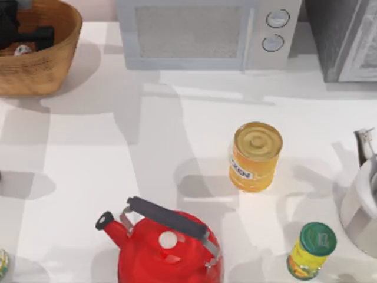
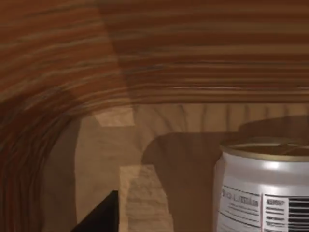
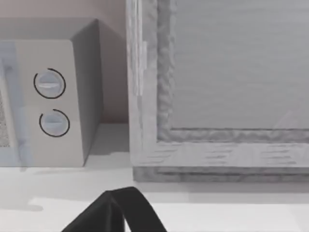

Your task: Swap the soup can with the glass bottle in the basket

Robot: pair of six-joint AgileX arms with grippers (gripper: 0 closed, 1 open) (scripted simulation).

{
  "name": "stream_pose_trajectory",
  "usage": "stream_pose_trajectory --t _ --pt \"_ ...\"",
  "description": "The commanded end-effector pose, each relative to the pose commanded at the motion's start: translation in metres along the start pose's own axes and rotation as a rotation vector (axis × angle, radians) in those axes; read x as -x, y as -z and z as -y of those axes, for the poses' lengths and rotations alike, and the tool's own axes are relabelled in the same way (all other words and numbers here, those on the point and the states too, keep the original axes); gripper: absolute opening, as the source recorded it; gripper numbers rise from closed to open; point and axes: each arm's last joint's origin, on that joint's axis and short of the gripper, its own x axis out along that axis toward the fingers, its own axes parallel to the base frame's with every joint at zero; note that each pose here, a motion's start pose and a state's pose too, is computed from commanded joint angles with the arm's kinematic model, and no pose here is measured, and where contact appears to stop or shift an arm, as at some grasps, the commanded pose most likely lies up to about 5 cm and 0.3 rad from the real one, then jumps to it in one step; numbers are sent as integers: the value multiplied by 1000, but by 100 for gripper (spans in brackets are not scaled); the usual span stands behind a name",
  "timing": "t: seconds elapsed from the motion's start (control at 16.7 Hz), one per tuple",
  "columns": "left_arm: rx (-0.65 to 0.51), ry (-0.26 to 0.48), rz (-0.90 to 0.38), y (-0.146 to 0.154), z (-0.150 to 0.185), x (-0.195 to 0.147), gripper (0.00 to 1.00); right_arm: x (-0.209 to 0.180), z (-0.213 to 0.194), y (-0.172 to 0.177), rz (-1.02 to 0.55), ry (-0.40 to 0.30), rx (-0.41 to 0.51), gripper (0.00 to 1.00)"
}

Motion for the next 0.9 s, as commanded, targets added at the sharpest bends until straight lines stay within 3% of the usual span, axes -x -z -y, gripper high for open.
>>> stream_pose_trajectory --t 0.24,0.9 --pt "0 0 0 0 0 -5 100 0 0 0 0 0 0 100" --pt "0 0 0 0 0 -5 17 0 0 0 0 0 0 100"
